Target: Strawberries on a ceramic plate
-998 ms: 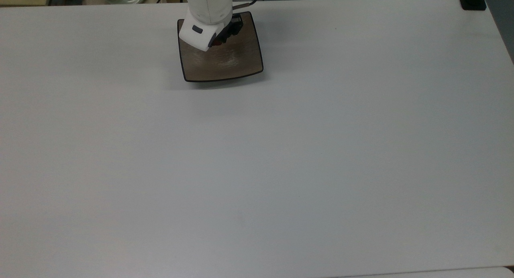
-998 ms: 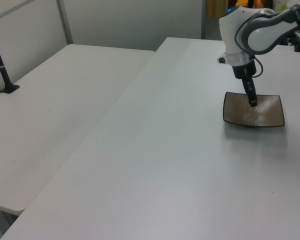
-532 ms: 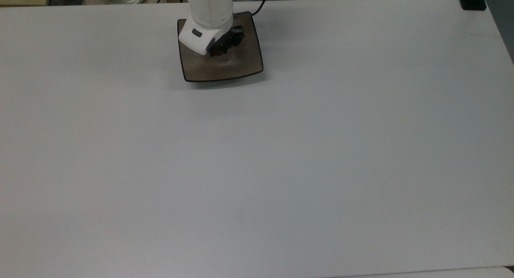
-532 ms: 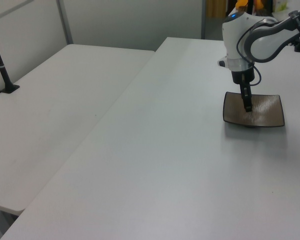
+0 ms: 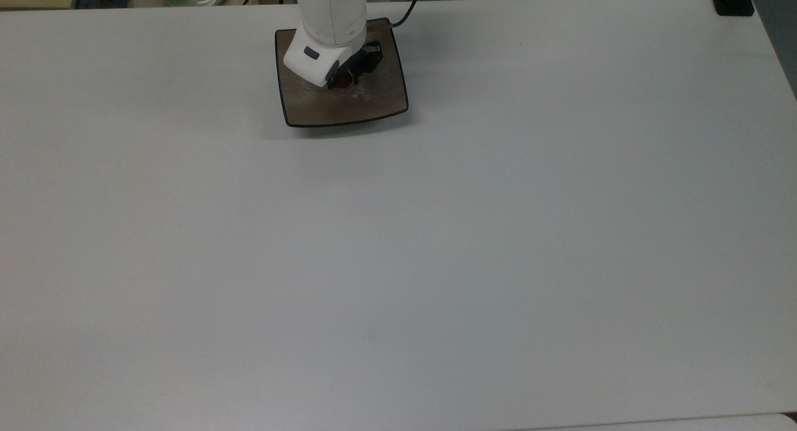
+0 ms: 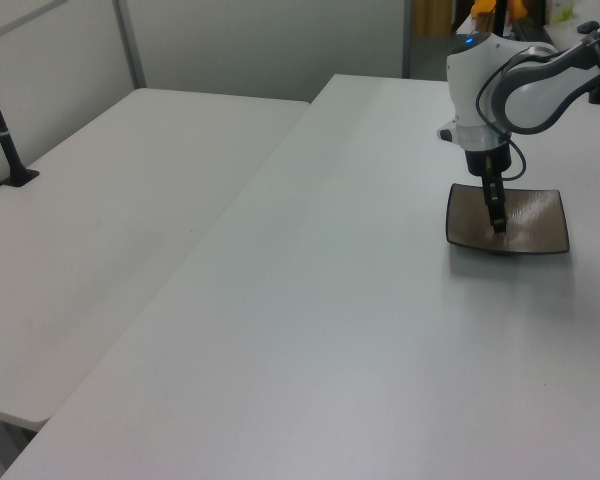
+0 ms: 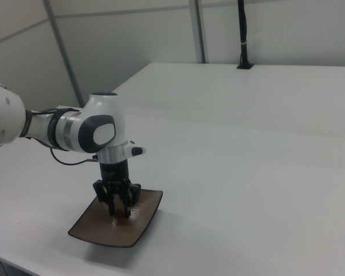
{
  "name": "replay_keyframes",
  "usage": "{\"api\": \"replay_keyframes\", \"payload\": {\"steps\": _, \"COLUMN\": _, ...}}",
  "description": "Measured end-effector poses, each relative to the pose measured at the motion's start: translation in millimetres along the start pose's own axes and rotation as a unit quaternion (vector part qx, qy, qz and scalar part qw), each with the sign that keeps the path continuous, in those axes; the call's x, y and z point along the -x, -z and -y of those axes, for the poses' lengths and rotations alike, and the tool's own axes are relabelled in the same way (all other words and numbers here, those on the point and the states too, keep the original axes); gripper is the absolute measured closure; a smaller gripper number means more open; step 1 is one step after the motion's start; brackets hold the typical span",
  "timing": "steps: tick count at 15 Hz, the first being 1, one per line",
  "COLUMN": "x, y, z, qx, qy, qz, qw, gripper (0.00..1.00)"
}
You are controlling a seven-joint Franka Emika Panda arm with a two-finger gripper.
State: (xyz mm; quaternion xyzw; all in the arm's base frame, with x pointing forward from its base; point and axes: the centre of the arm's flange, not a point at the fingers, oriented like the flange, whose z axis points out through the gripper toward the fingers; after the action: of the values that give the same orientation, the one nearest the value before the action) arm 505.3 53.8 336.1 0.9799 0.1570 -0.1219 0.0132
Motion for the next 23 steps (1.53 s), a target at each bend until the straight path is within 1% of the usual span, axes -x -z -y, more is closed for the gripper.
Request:
{"api": "replay_keyframes", "payload": {"steps": 3, "x": -0.2, "y": 0.7, "z": 0.0, "qx": 0.000, "qy": -0.002, "qz": -0.001, "qw": 1.0000, "gripper": 0.23}}
{"api": "replay_keyframes", "payload": {"steps": 4, "x": -0.4, "y": 1.7, "z": -0.1, "qx": 0.000, "qy": -0.002, "qz": -0.002, "qw": 1.0000, "gripper": 0.15}}
{"api": "replay_keyframes", "payload": {"steps": 5, "x": -0.9, "y": 3.7, "z": -0.3, "qx": 0.001, "qy": -0.003, "qz": -0.004, "qw": 1.0000, "gripper": 0.05}}
{"api": "replay_keyframes", "payload": {"steps": 6, "x": -2.2, "y": 9.5, "z": -0.8, "qx": 0.002, "qy": -0.003, "qz": -0.010, "qw": 0.9999, "gripper": 0.00}}
{"api": "replay_keyframes", "payload": {"steps": 10, "x": -10.4, "y": 52.2, "z": -3.4, "qx": 0.008, "qy": -0.005, "qz": -0.031, "qw": 0.9995, "gripper": 0.00}}
{"api": "replay_keyframes", "payload": {"steps": 15, "x": -12.2, "y": 137.8, "z": 2.4, "qx": 0.014, "qy": -0.005, "qz": -0.047, "qw": 0.9988, "gripper": 0.00}}
{"api": "replay_keyframes", "payload": {"steps": 16, "x": -12.3, "y": 159.1, "z": 3.9, "qx": 0.017, "qy": -0.013, "qz": -0.060, "qw": 0.9980, "gripper": 0.00}}
{"api": "replay_keyframes", "payload": {"steps": 18, "x": -10.7, "y": 184.6, "z": 4.7, "qx": 0.017, "qy": -0.034, "qz": -0.073, "qw": 0.9966, "gripper": 0.00}}
{"api": "replay_keyframes", "payload": {"steps": 21, "x": -5.9, "y": 218.1, "z": 7.4, "qx": 0.011, "qy": -0.059, "qz": -0.087, "qw": 0.9945, "gripper": 0.00}}
{"api": "replay_keyframes", "payload": {"steps": 23, "x": -2.0, "y": 234.0, "z": 9.3, "qx": 0.002, "qy": -0.062, "qz": -0.091, "qw": 0.9939, "gripper": 0.00}}
